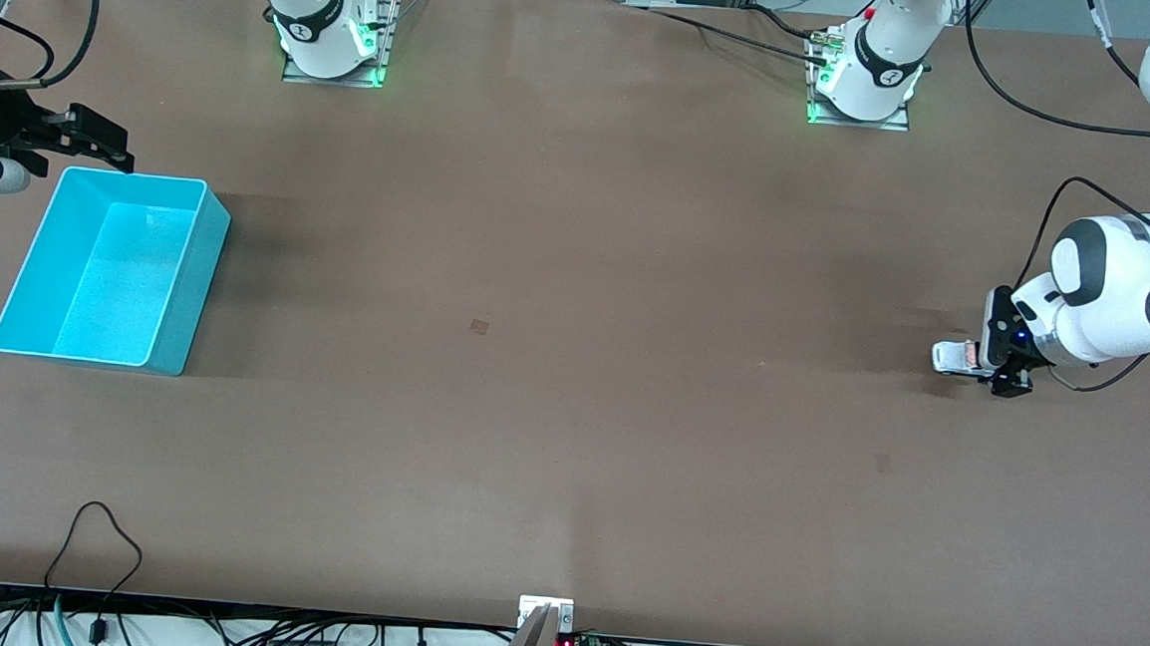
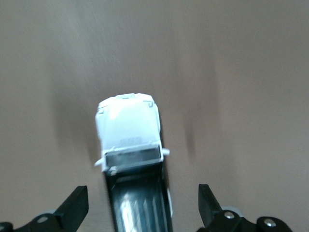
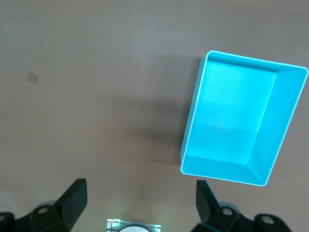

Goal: Wind and store white jeep toy

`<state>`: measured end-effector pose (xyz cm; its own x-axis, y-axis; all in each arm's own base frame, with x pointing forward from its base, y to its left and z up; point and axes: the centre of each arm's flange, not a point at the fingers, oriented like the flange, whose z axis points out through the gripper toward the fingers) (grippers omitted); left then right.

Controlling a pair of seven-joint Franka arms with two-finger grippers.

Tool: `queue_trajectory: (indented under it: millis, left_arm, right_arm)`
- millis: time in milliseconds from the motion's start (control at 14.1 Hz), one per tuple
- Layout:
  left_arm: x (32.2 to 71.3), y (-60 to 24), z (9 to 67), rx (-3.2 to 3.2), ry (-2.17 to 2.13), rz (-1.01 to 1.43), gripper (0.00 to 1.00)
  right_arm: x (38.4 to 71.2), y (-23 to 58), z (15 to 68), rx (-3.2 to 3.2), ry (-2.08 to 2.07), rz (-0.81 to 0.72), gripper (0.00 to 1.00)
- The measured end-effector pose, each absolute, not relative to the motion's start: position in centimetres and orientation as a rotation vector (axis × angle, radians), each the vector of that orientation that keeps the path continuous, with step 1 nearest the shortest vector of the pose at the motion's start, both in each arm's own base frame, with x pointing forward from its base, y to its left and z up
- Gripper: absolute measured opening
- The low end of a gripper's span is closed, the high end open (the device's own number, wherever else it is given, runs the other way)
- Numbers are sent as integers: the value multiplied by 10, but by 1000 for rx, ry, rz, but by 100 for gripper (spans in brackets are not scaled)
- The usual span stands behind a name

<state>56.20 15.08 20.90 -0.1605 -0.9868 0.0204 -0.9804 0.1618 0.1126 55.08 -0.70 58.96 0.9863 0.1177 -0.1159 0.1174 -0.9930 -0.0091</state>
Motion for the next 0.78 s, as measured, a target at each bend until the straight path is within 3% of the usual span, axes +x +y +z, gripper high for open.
queue_trajectory:
  millis: [780]
  left_arm:
    - [579, 73, 318, 1894, -2496, -60, 100]
  right_arm:
    - [551, -7, 590, -3128, -186, 183, 100]
